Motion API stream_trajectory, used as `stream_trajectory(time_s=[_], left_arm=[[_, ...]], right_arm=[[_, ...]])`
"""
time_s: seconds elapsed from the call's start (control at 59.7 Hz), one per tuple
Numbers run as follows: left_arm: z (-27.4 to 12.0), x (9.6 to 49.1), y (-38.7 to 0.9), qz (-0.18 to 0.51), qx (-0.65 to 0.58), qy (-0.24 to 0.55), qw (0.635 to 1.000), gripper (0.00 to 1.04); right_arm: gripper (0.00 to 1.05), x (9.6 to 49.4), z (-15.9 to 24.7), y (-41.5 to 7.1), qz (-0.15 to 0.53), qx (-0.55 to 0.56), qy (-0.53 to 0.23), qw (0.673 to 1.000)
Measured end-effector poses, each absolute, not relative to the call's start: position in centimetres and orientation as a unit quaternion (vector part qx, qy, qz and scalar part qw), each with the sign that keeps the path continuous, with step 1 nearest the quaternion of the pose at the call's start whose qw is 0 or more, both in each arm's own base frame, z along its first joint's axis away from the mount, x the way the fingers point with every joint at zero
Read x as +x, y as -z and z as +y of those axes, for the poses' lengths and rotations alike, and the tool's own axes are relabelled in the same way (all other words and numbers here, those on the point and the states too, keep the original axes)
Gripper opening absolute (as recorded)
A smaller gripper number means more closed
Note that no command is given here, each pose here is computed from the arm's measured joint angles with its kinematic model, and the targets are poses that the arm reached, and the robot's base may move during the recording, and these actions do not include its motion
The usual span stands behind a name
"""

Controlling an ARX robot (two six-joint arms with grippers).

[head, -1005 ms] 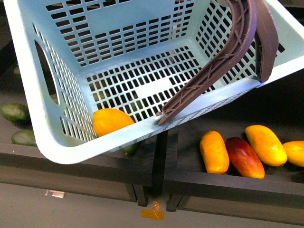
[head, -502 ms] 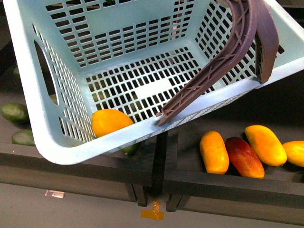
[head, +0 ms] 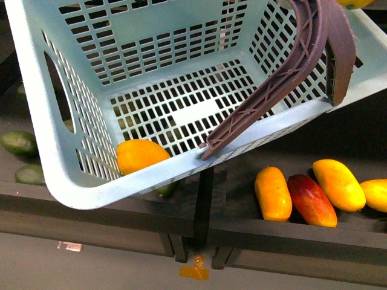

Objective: Pick lemon and mango into basket

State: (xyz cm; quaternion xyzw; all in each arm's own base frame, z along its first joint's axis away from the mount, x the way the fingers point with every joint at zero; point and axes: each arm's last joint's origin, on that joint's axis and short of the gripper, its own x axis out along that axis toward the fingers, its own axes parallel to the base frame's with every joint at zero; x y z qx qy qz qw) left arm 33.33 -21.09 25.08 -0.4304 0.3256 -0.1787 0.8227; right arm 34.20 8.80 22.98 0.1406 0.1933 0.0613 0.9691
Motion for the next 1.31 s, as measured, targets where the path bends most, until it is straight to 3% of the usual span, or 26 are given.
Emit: stream_trajectory(time_s=[0.134, 0.368, 0.737, 0.821, 0.921, 1.072, 1.306], left_arm=[[-21.1, 33.3, -25.1, 0.326, -0.430, 0.179, 0.823, 0.04], [-21.1, 33.3, -25.1, 0.325, -0.430, 0.178, 0.823, 0.04], [-21.0, 33.4, -24.9, 0.325, -0.429, 0.175, 0.824, 0.04], [-21.0, 33.3, -24.9, 0.326, -0.429, 0.176, 0.824, 0.04], [-21.1, 33.3, -24.9, 0.329, -0.430, 0.180, 0.821, 0.04], [-21.1, 33.3, -24.9, 0.327, -0.430, 0.177, 0.822, 0.04], [-21.1, 33.3, -24.9, 0.328, -0.430, 0.178, 0.822, 0.04]], right_arm=[[0.59, 34.1, 11.5, -22.2, 0.222, 0.116, -0.061, 0.966], [0.97, 33.8, 11.6, -22.1, 0.223, 0.119, -0.031, 0.967], [0.96, 29.8, 4.7, -24.8, 0.180, 0.137, 0.079, 0.971], [0.84, 29.3, 4.3, -24.3, 0.096, 0.107, 0.018, 0.989], [0.67, 27.2, 3.7, -22.5, 0.030, 0.047, -0.006, 0.998], [0.44, 24.3, 2.6, -21.6, -0.001, 0.018, -0.002, 1.000], [0.05, 20.9, 1.5, -19.6, 0.008, 0.006, -0.001, 1.000]])
